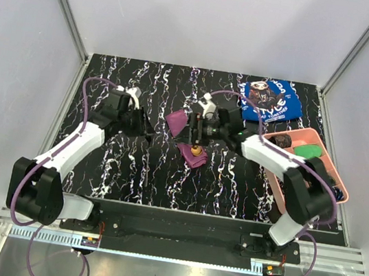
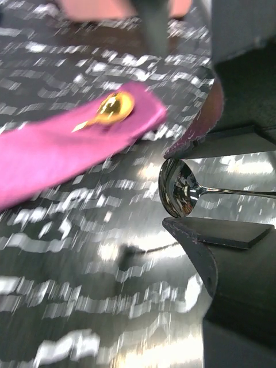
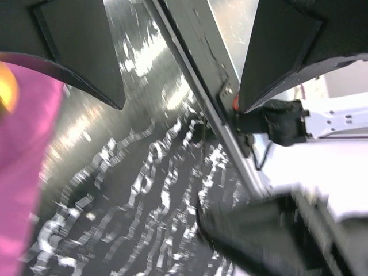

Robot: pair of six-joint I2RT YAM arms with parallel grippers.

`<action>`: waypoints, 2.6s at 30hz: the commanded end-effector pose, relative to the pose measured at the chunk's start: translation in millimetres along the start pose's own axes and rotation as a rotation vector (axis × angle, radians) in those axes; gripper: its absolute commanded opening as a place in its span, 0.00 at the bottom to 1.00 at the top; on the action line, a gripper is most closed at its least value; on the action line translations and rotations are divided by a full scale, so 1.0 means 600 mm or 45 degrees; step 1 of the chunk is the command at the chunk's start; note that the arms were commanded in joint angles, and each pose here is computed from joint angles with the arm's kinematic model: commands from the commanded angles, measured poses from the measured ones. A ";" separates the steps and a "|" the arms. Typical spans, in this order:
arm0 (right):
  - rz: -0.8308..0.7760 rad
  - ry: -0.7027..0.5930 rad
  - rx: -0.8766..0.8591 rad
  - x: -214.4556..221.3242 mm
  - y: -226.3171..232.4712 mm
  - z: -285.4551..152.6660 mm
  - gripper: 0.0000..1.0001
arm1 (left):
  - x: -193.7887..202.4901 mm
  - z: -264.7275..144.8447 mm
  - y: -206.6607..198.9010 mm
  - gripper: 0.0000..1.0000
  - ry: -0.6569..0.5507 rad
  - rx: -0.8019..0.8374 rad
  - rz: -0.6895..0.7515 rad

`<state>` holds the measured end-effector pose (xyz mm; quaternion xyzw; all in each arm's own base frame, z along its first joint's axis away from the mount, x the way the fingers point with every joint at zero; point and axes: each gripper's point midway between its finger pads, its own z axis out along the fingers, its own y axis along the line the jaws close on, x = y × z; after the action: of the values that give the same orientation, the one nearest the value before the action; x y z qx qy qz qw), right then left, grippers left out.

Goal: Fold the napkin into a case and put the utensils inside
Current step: Pass from the left arm to the right, then pass from the right arm to the left, then pass from the left arm to the right

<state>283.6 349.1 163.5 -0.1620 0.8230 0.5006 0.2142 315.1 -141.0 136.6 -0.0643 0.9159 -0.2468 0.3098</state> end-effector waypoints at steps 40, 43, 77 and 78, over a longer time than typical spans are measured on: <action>0.355 -0.394 -0.323 -0.067 0.047 -0.058 0.35 | 0.147 -0.039 -0.240 0.00 0.360 0.710 0.265; 0.157 -0.142 -0.134 -0.019 0.011 -0.075 0.60 | 0.151 -0.049 -0.224 0.00 0.396 0.658 0.383; -0.384 0.155 -0.194 -0.010 0.016 -0.092 0.15 | 0.255 -0.119 -0.201 0.00 0.739 0.858 0.497; -0.384 0.148 -0.186 -0.010 0.013 -0.091 0.16 | 0.257 -0.116 -0.200 0.00 0.750 0.853 0.492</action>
<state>268.5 298.4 175.7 -0.3106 0.7851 0.4960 0.2028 151.8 -252.8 147.5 0.2569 0.8549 -0.4447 0.0737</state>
